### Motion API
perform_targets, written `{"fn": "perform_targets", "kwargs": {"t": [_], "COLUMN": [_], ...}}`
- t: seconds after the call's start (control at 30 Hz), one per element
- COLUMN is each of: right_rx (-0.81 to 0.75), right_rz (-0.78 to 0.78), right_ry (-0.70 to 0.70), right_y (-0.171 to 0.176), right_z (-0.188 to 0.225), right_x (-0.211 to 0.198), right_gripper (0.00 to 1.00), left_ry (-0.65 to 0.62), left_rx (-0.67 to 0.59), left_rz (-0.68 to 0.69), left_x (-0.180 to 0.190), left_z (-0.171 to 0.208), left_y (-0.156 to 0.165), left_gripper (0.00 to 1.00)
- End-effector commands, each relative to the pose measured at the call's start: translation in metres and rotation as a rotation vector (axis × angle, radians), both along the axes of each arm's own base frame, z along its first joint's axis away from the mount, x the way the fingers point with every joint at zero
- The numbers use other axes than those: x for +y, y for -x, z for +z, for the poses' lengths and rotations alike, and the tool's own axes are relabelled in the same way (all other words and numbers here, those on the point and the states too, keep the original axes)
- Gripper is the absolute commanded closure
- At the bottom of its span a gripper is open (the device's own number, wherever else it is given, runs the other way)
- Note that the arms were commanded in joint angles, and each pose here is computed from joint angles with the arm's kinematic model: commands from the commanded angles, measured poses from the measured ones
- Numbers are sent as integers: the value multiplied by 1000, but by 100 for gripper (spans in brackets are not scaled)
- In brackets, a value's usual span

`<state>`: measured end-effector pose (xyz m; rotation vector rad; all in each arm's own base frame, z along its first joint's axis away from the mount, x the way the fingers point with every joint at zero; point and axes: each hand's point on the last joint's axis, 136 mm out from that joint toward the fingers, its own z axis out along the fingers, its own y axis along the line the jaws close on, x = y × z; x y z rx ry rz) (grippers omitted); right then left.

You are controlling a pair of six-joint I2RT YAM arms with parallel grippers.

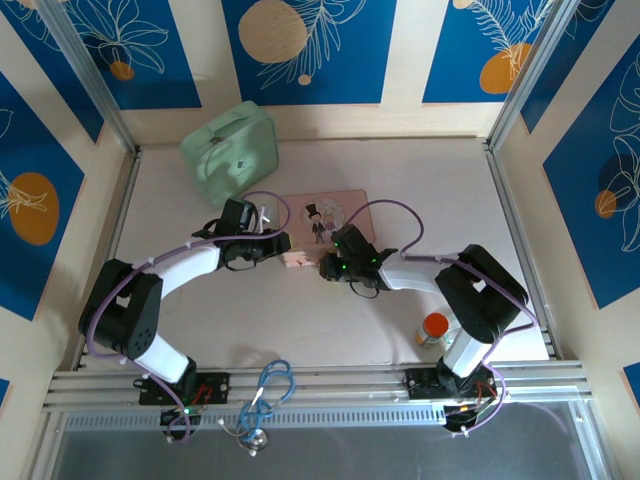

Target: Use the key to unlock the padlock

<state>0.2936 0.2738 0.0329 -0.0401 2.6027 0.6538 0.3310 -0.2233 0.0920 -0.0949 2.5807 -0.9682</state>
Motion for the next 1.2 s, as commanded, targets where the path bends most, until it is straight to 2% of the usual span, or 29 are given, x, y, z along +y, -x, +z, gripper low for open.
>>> {"fn": "perform_targets", "kwargs": {"t": [0.0,0.13,0.4,0.63,0.83,1.17], "right_rx": [55,54,55,79,159,176], "right_rz": [-10,-10,6,34,44,12], "right_ry": [48,50,35,18,-81,-163], "right_y": [9,9,12,29,44,38], "right_z": [-22,-22,-16,-1,7,-1], "right_x": [-13,-13,-11,-11,-5,-13], "right_gripper": [75,81,99,100,100,100], "left_ry": [-53,-54,-61,-52,-45,-11], "left_rx": [41,41,38,26,18,3], "left_rz": [14,16,17,40,53,63], "left_x": [13,13,14,18,22,20], "left_z": [-20,-20,-20,-20,-19,-12], "left_y": [4,4,4,1,-1,-5], "left_gripper": [62,62,62,62,62,61]}}
